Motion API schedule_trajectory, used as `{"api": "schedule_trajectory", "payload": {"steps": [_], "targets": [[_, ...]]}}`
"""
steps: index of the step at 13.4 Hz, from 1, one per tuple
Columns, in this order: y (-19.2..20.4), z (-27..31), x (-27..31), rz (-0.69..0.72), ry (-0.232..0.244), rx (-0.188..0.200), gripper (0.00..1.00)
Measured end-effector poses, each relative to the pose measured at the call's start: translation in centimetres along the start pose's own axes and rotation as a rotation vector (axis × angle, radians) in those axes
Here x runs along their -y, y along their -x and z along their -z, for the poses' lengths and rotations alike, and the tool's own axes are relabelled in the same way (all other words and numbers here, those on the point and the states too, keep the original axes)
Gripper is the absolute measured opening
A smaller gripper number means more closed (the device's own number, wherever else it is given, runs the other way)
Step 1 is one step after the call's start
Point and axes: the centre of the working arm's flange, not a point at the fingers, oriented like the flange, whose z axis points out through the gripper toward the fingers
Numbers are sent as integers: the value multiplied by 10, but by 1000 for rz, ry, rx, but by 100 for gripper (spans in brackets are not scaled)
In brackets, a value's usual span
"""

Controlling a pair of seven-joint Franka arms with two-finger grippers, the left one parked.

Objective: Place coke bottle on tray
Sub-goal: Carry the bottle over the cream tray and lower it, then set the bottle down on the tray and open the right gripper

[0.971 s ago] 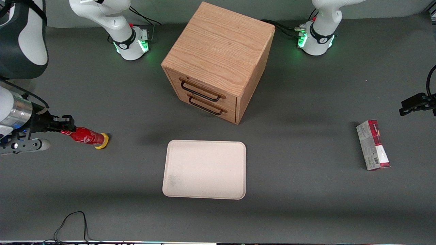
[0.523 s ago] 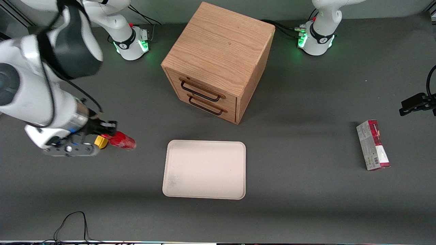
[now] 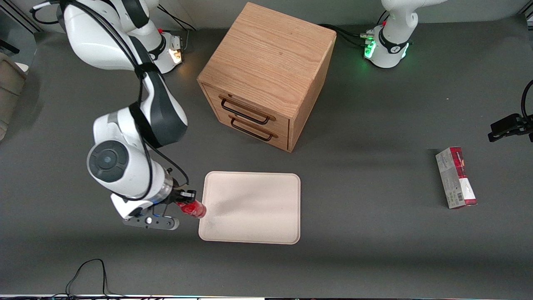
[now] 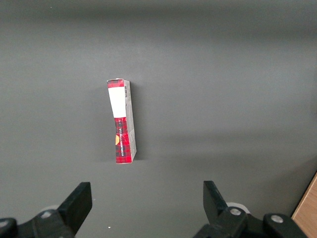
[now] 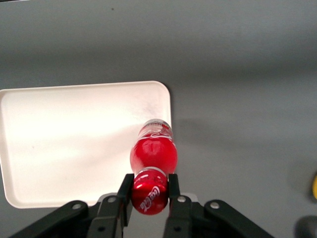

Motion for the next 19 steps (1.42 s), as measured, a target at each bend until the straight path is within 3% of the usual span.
{"api": "schedule_trajectory", "payload": {"steps": [13,17,19], "targets": [[-8,-75,25,18,16,-29,31],[-8,-84,25,19,22,-22,31],[-9,-87,24,19,32,-22,48]]}}
